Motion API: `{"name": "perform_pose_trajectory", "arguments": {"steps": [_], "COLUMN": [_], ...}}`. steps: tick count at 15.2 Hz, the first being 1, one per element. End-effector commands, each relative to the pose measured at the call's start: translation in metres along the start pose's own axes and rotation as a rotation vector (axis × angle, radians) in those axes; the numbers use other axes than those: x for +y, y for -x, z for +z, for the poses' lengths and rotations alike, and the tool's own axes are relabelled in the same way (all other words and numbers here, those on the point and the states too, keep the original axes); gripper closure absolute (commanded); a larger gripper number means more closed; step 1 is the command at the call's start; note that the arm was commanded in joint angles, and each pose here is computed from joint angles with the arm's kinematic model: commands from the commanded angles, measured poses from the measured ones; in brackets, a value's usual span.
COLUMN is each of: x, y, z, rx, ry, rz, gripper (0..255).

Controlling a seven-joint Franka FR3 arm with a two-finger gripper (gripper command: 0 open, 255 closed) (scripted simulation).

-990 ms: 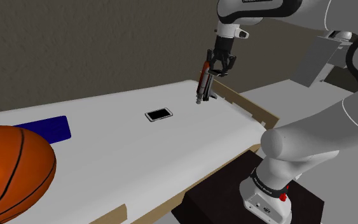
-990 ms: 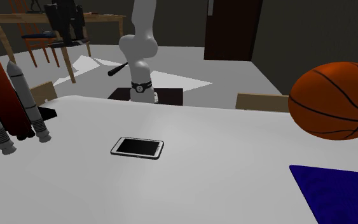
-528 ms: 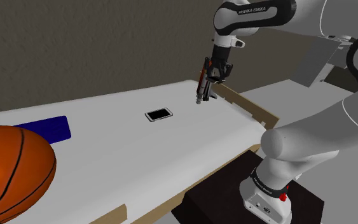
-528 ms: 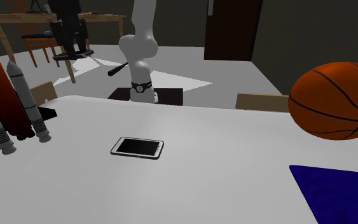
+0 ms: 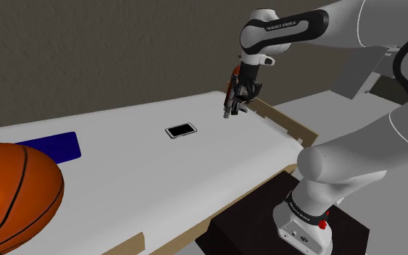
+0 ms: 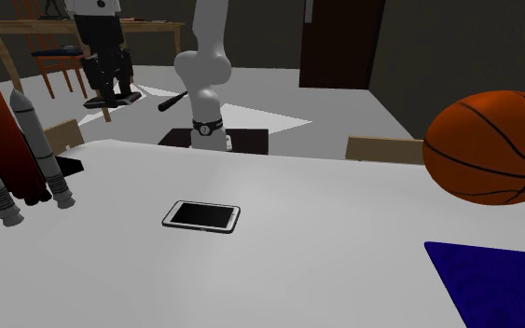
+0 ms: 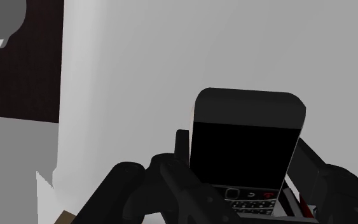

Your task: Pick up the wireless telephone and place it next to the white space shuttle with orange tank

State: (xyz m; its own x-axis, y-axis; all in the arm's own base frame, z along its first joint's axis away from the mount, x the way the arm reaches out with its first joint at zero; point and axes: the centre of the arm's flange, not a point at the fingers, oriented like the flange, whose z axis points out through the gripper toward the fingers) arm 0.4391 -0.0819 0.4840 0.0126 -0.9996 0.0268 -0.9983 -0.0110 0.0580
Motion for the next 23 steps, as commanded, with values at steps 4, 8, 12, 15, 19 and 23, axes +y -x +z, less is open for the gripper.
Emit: {"name": "perform_pose_trajectory", "arguments": {"steps": [4,8,12,15,19,23], "x": [-0.001,-0.003,-0.004,-0.005,-0.006,-0.007], "y": [0.001,0.001,0.002,0.002,0.003,0.003], "z": [0.027,0.048,0.069,0.085,0.106,0.127], "rx": [0.0,0.0,0.0,0.0,0.0,0.0], "ry": [0.0,0.0,0.0,0.0,0.0,0.0], "rz": [0.0,0.0,0.0,0.0,0.0,0.0], "gripper": [255,255,255,255,255,255]}}
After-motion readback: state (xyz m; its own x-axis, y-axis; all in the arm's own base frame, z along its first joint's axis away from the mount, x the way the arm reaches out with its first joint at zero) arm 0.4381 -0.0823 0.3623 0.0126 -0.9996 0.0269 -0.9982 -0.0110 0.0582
